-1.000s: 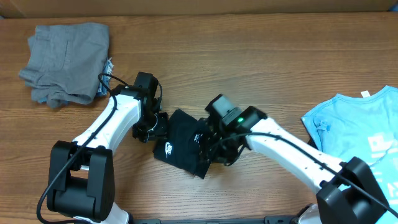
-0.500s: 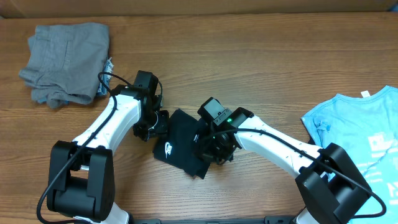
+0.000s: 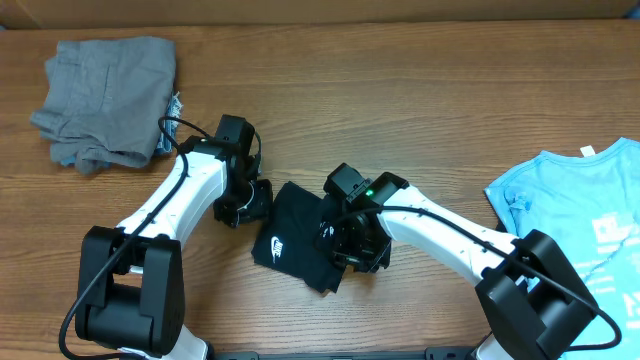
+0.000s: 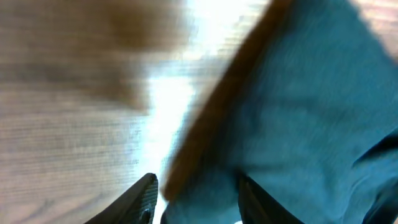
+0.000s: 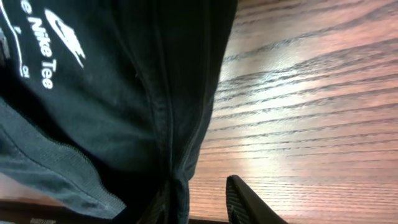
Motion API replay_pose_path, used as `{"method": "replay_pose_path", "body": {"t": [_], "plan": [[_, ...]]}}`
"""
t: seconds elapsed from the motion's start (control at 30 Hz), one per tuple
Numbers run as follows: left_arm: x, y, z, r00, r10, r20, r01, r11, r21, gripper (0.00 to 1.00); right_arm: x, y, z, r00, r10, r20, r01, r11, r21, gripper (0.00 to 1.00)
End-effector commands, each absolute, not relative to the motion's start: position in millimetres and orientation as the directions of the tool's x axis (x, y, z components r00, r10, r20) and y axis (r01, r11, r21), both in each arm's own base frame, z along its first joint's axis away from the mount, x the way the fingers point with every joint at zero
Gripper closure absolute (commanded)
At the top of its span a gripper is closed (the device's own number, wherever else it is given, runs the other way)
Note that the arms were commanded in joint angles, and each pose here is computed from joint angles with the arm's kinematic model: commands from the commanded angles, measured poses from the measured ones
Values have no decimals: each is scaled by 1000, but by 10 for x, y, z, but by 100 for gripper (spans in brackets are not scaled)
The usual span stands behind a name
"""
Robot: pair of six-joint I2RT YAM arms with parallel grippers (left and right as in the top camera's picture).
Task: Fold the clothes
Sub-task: 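Press and tuck the black bundle's edges with both grippers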
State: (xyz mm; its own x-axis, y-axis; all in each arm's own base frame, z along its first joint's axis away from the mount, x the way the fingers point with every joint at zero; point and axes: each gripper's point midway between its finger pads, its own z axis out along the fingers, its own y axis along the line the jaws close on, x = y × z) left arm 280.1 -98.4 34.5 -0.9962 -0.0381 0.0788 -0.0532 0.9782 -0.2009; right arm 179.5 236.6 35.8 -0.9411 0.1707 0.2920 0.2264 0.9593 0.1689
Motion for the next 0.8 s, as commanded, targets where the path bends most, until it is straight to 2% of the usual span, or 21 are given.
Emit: {"method": "replay_pose_path", "body": {"t": [0.0, 0.13, 0.27, 0.43, 0.5, 0.7, 0.77], "plan": [[2696, -1055, 372, -993, 27, 112, -3, 967, -256, 55, 1937, 2305, 394, -956, 165, 243, 212, 960, 182, 67], [2560, -1160, 425, -984, 92, 152, 37, 943, -331, 55, 2192, 2199, 525, -976, 162, 145, 190, 960, 205, 68], [2465, -1155, 392, -978, 116, 176, 51, 941, -335, 55, 2596, 2174, 753, -994, 112, -10, 103, 946, 307, 65], [2338, -1141, 124, -979, 107, 175, 43, 941, -335, 60, 2995, 2211, 824, -985, 28, -171, -39, 926, 375, 64], [2269, -1132, 14, -979, 101, 177, 36, 941, -337, 63, 3050, 2233, 803, -982, 26, -185, -48, 923, 382, 65], [2141, -1103, -181, -980, 101, 173, 38, 941, -338, 91, 2944, 2202, 436, -997, 12, -80, -16, 939, 343, 65], [2137, -1102, -182, -979, 101, 174, 37, 941, -337, 93, 2903, 2272, 365, -995, -67, -68, -87, 925, 370, 64]]}}
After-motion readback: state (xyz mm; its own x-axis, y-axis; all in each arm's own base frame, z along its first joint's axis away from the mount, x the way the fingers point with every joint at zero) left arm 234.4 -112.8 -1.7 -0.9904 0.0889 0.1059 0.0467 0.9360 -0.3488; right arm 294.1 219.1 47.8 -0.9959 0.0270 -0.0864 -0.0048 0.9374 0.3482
